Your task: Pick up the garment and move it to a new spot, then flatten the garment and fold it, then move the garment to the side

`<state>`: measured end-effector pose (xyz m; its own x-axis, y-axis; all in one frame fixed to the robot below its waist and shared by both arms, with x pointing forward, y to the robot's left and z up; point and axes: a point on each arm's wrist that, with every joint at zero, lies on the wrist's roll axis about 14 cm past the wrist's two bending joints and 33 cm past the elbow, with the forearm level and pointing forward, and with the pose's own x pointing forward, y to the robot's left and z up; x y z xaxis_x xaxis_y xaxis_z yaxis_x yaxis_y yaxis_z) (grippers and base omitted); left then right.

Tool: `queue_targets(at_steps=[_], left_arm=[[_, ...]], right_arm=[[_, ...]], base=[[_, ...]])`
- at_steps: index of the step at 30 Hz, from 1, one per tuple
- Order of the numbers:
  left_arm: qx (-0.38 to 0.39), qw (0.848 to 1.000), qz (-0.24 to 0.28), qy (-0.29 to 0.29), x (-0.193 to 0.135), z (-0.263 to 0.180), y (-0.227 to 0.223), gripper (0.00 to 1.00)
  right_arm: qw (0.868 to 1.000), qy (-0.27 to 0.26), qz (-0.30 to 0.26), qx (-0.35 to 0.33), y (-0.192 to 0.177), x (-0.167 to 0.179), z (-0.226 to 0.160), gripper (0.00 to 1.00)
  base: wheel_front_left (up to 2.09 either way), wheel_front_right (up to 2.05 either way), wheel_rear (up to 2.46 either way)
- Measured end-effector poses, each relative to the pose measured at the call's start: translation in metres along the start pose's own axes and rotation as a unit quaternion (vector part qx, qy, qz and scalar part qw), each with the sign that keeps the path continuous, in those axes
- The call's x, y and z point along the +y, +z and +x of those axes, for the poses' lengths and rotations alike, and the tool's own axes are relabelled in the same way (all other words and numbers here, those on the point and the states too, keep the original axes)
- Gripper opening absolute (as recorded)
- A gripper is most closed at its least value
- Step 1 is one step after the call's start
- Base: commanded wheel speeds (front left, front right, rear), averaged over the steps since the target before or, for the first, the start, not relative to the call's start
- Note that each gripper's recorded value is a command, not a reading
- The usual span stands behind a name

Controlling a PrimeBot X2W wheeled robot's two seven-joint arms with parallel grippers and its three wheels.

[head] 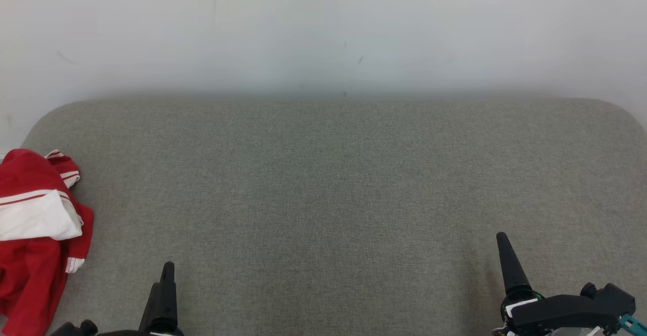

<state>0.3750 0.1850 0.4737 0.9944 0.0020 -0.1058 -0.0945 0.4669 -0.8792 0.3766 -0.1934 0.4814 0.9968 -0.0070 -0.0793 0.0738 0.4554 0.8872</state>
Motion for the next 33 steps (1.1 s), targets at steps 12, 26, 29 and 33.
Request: queue_targets(at_steps=[12,26,29,33], left_arm=[[0.006,0.996,0.085,0.005,0.003,-0.002,-0.009,1.00],[0.004,0.984,0.180,0.000,0.000,-0.001,-0.013,1.00],[0.003,0.980,0.201,-0.003,-0.002,-0.001,-0.013,1.00],[-0.001,0.975,0.222,-0.003,-0.002,-0.002,-0.012,1.00]], right_arm=[[0.996,-0.001,-0.094,0.003,-0.004,-0.003,-0.001,1.00],[0.981,0.008,-0.191,-0.005,-0.003,0.000,-0.002,1.00],[0.977,0.011,-0.212,-0.007,-0.002,0.001,-0.003,1.00],[0.972,0.014,-0.235,-0.008,-0.002,0.001,-0.004,1.00]], base=[[0.00,0.00,0.00],[0.00,0.00,0.00],[0.00,0.00,0.00],[0.00,0.00,0.00]])
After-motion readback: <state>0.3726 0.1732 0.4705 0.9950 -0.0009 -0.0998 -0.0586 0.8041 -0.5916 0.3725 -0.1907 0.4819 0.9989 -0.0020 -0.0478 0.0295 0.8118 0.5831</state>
